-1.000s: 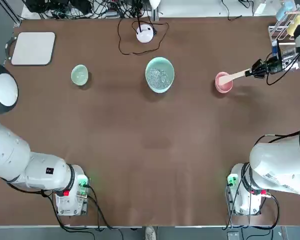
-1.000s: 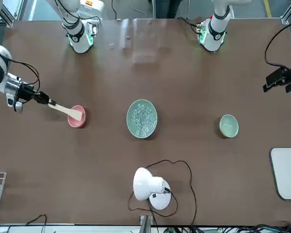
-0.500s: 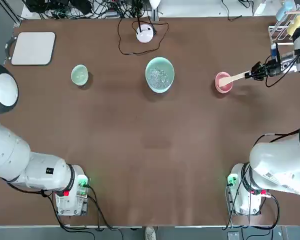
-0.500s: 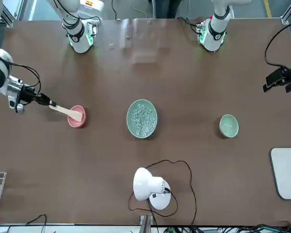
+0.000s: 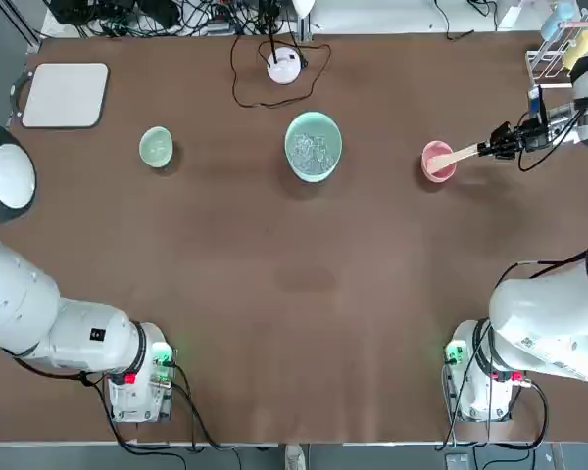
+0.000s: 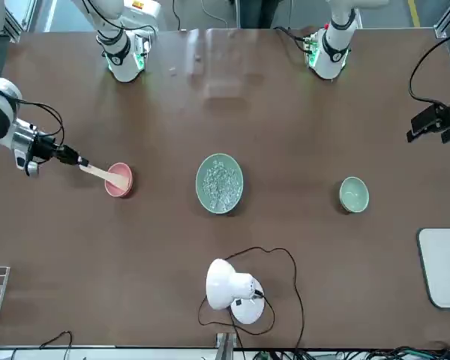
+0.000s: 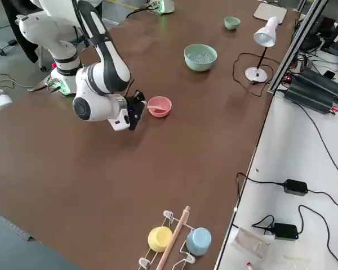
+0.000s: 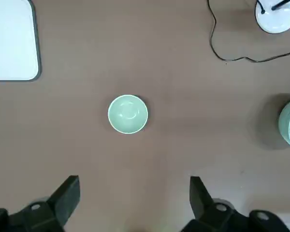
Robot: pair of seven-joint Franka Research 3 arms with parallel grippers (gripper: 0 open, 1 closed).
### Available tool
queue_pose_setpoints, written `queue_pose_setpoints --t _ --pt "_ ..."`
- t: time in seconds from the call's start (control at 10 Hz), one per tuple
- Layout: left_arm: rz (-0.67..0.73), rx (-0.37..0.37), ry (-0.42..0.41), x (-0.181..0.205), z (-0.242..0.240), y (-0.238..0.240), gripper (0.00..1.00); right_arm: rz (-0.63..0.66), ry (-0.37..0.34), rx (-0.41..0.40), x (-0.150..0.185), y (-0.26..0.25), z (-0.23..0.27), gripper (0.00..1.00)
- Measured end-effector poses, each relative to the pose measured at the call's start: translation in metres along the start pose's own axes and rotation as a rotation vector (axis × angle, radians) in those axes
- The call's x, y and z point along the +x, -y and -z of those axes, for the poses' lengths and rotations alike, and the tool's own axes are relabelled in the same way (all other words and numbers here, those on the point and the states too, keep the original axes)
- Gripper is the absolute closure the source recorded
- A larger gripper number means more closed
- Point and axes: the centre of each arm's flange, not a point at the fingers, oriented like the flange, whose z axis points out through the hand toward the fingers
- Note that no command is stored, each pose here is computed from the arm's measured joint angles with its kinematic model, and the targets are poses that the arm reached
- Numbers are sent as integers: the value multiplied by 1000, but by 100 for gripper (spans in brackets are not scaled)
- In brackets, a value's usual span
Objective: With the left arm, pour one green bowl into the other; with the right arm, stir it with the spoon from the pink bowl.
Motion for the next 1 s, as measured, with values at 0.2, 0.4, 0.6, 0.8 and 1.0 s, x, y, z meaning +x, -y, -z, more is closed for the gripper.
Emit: queue_pose_setpoints --t 0.2,0.4,0.6,0.8,1.0 --pt "0 0 0 0 0 0 0 0 -5 7 3 -3 -2 68" --pt "0 0 0 0 0 0 0 2 -8 6 5 -4 -1 56" --pt "0 0 0 0 0 0 0 3 -7 5 9 -7 -2 41" --pt "0 0 0 0 0 0 0 1 -6 2 13 -12 -3 22" --pt "0 0 0 0 0 0 0 -2 -4 2 15 -15 -5 18"
